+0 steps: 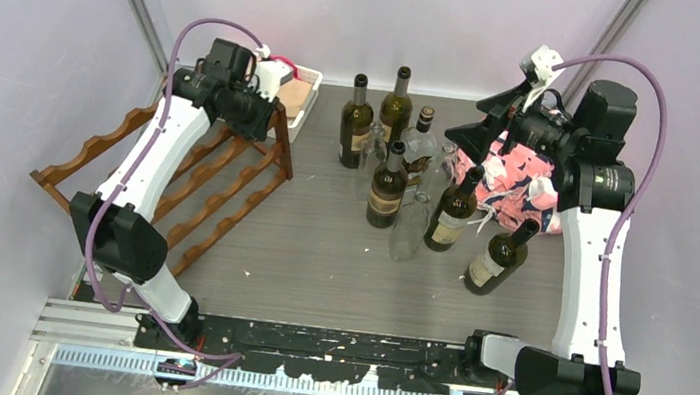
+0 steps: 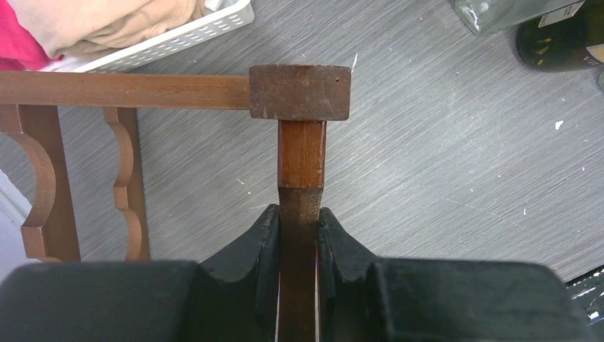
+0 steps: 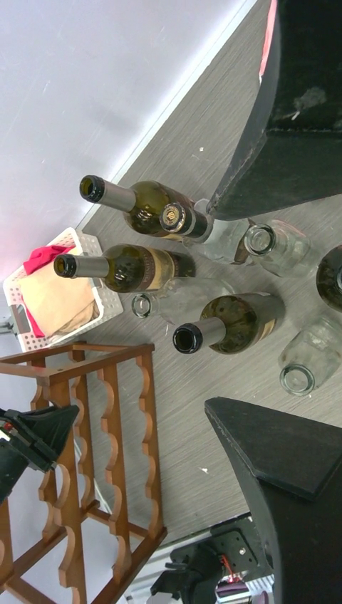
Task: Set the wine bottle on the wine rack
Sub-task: Adjust the wine rack at the center of the board.
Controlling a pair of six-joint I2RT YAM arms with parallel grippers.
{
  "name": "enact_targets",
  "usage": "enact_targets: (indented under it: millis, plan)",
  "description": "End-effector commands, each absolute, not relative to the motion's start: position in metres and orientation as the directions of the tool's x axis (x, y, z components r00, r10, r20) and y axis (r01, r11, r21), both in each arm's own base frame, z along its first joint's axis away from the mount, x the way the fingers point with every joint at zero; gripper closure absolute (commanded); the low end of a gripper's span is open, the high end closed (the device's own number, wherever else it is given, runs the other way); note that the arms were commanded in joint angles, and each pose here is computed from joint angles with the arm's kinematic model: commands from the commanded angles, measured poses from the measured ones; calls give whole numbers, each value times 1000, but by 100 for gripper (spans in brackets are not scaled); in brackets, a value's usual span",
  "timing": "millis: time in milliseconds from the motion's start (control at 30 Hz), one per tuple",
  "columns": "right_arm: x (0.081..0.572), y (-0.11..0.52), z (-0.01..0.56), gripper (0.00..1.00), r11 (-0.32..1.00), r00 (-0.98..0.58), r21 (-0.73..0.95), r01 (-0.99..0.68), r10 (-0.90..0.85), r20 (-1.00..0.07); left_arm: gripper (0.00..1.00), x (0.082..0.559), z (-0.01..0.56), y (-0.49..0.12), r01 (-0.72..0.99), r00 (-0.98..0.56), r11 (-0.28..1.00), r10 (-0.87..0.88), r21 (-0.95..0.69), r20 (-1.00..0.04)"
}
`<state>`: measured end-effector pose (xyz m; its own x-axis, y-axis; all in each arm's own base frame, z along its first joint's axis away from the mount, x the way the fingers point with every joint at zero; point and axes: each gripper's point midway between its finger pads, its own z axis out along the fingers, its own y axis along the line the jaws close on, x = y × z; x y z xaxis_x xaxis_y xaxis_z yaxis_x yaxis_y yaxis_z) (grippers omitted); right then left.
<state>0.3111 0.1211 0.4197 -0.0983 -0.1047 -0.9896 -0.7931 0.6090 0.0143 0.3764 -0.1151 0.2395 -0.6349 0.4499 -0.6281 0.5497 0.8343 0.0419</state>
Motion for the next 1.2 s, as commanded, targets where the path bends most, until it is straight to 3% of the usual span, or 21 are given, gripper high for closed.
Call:
enact_targets:
  millis: [0, 633, 1167]
  plan:
    - [314, 128, 441, 0, 584, -47, 3, -812, -60, -997, 84, 367, 262, -115, 561, -586, 826, 448, 61, -675]
    - [327, 134, 445, 0, 566, -66, 50, -823, -8, -998, 98, 343, 283, -155, 714, -451, 698, 405, -49, -796]
    - [326, 134, 437, 0, 568, -88, 70, -820, -4, -996, 100, 328, 294, -198, 847, -327, 522, 353, -106, -877]
